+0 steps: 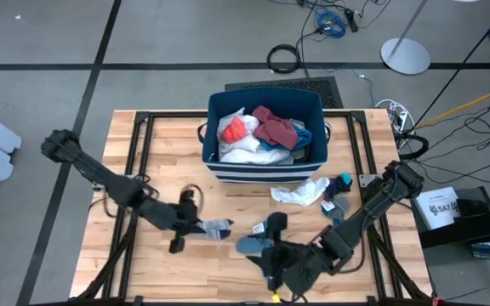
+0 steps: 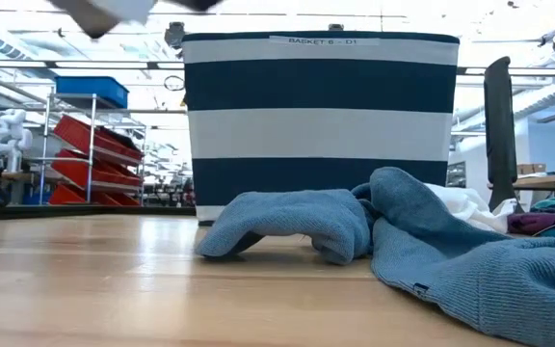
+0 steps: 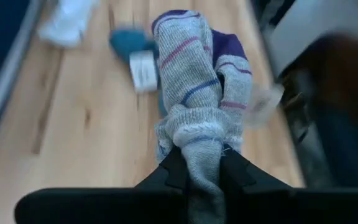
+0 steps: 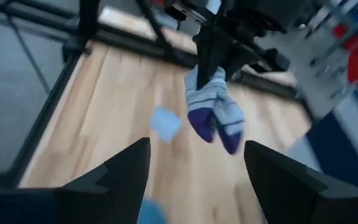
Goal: Sort clothes
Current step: Put the gray and purple socks into the blue laundry organizer
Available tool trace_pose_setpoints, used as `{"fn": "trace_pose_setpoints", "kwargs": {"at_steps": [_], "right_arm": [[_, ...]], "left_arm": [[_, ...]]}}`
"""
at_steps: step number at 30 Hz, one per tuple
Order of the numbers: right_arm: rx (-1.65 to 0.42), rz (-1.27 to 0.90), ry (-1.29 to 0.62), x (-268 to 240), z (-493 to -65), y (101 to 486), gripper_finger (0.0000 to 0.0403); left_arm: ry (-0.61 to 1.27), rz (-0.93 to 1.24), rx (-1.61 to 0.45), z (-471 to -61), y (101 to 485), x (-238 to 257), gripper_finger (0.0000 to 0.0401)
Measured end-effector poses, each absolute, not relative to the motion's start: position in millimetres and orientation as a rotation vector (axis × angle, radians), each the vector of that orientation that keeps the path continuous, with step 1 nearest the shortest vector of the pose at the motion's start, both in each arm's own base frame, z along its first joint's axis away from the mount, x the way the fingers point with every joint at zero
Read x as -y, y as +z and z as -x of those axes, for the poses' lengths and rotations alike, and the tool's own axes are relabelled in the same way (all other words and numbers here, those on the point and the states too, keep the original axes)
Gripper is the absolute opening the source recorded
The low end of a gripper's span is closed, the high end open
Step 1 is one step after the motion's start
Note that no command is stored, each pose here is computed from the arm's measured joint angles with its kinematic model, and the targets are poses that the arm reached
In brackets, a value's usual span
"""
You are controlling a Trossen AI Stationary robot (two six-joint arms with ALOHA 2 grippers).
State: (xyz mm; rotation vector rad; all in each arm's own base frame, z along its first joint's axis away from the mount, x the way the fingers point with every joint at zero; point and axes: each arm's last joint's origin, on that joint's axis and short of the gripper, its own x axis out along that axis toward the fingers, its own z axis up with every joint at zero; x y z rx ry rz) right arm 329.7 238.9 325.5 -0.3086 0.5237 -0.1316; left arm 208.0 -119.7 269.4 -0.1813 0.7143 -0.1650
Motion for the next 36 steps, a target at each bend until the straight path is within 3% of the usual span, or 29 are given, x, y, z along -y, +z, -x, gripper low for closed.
{"fn": "trace_pose_setpoints", "kwargs": {"at_steps": [10, 14, 19, 29, 32, 36], "right_arm": [[-0.350, 0.488, -0.173, -199, -372, 349, 0.0247], [-0.293, 0.527, -0.207, -184, -383, 357, 0.0247], [-0.243, 0.495, -0.118, -171, -393, 361, 0.0247], [-0.318, 0.405, -0.160, -150, -400, 353, 0.0245], [-0.316, 0.412, -0.162, -148, -400, 354, 0.0221], [-0.298, 0.435, -0.157, -149, -401, 356, 0.0143]], "left_arm": [[-0.128, 0.255, -0.377, -185, 321, 98, 0.0044], [-0.127, 0.247, -0.352, -185, 323, 97, 0.0044], [-0.122, 0.223, -0.348, -188, 322, 99, 0.0045], [-0.206, 0.184, -0.240, -191, 333, 102, 0.0045], [-0.206, 0.181, -0.241, -191, 333, 102, 0.0045], [-0.173, 0.177, -0.234, -191, 333, 101, 0.0045]]}}
